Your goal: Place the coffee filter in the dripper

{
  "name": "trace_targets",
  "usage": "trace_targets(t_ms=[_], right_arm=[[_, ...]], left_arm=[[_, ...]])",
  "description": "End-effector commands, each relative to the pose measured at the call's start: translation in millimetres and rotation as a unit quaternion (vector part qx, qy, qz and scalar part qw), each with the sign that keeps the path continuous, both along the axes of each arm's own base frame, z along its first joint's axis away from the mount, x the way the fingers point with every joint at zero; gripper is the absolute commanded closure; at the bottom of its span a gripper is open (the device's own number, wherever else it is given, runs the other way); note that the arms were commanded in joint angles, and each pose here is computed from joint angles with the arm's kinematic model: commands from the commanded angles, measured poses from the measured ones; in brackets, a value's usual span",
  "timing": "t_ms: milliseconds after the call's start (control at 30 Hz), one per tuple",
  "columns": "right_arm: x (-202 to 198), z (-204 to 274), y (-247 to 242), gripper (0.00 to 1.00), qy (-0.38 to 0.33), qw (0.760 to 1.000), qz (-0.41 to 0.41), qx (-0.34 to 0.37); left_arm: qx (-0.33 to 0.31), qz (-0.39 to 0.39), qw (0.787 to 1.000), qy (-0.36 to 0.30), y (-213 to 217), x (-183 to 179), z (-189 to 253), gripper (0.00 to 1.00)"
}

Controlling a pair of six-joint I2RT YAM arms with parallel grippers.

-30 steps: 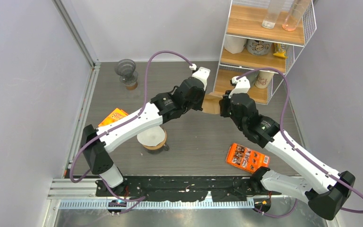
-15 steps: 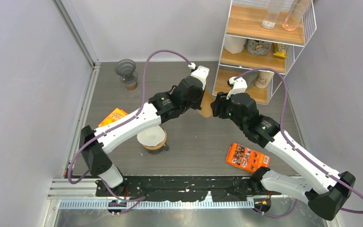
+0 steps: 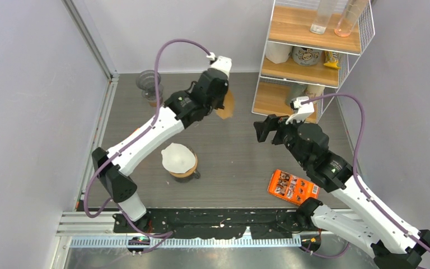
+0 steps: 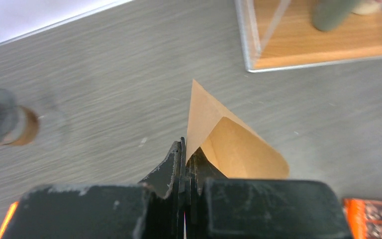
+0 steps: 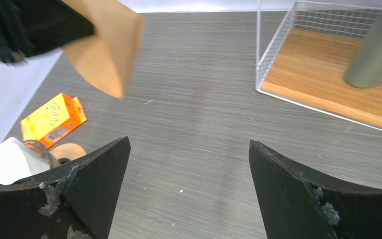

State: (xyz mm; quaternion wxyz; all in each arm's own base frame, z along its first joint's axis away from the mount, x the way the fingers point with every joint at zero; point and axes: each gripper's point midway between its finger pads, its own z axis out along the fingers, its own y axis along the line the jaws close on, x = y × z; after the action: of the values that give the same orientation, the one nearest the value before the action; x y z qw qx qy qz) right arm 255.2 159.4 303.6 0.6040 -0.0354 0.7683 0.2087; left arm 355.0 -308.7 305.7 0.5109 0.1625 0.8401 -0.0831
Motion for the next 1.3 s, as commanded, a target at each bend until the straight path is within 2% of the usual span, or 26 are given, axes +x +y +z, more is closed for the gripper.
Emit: trace_targets(t_ms=[0, 300, 400, 600, 767, 1267], right_arm=[[10, 4, -21, 0.04, -0.023, 0.998, -0.059, -0.005], [24, 0, -16, 0.05, -0.014, 0.997, -0.062, -0.036], [28, -3, -13, 0.05, -0.011, 0.997, -0.056, -0.047], [32, -4, -11, 0.05, -0.007, 0.997, -0.056, -0.054], [34, -5, -10, 0.05, 0.001, 0.997, -0.056, -0.061], [37, -6, -4, 0.03, 0.009, 0.997, -0.049, -0.061]], left_arm=[[0.014, 0.081, 0.996, -0.027, 62, 32, 34, 1.00], [0.046, 0.172, 0.983, -0.038, 175, 69, 52, 1.00], [0.070, 0.141, 0.987, -0.028, 201, 77, 47, 1.00], [0.096, 0.142, 0.985, -0.007, 259, 88, 41, 1.00], [0.085, 0.153, 0.985, 0.008, 282, 96, 29, 1.00], [0.054, 0.155, 0.986, 0.040, 296, 128, 3, 1.00]])
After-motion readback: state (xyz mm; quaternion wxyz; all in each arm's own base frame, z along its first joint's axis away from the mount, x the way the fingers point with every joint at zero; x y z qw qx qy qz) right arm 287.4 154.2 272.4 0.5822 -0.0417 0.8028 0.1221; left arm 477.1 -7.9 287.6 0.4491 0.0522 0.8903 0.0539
